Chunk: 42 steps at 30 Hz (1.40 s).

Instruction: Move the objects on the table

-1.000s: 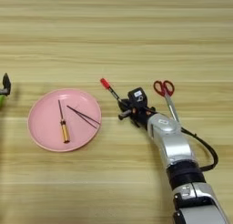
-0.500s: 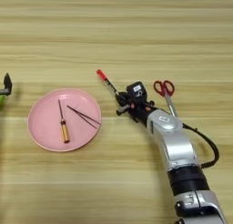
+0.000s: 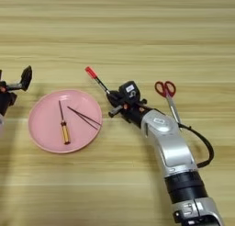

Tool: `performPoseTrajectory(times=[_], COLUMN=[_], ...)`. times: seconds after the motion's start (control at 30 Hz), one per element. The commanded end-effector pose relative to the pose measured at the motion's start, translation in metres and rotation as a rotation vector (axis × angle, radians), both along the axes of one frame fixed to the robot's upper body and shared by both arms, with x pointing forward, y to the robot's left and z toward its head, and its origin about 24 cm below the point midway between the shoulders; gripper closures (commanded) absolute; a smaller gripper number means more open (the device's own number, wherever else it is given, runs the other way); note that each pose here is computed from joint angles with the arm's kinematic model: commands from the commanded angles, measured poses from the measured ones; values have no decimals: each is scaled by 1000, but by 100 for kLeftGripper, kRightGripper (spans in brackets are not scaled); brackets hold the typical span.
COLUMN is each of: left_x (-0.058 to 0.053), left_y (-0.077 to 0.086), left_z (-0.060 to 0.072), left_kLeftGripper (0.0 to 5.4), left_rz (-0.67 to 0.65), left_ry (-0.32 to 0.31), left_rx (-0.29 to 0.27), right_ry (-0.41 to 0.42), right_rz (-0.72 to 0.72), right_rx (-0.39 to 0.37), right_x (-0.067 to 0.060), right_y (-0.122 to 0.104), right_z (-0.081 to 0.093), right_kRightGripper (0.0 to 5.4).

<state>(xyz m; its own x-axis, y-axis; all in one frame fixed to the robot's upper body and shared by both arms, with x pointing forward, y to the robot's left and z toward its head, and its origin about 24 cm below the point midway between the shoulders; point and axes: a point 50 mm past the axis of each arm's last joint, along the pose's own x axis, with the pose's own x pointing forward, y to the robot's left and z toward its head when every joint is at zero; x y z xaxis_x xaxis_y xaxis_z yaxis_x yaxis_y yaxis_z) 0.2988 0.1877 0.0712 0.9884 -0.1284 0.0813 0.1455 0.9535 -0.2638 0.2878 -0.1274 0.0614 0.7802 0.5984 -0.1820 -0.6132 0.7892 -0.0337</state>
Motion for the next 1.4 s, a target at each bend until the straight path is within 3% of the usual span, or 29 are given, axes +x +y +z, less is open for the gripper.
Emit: performPoseTrajectory(times=[0.03, 0.27, 0.47, 0.67, 0.8, 1.4], left_x=[-4, -7, -8, -5, -5, -4], left_y=[-17, -34, -43, -55, -59, -58], left_z=[4, 8, 8, -5, -6, -5], left_kLeftGripper=[0, 0, 0, 0, 0, 3], left_rz=[-103, -224, -290, -351, -384, -400], left_ry=[14, 31, 53, 109, 118, 125], left_rx=[-49, -155, -203, -248, -287, -371], right_ry=[-21, -66, -100, -129, -133, -137], right_rz=[39, 96, 140, 207, 225, 261], right_rx=[19, 38, 57, 83, 84, 81], right_x=[-3, -5, -7, -16, -19, -24], right_y=[10, 26, 37, 52, 56, 64], right_z=[6, 18, 25, 29, 29, 29], right_kRightGripper=[497, 497, 497, 497, 497, 497])
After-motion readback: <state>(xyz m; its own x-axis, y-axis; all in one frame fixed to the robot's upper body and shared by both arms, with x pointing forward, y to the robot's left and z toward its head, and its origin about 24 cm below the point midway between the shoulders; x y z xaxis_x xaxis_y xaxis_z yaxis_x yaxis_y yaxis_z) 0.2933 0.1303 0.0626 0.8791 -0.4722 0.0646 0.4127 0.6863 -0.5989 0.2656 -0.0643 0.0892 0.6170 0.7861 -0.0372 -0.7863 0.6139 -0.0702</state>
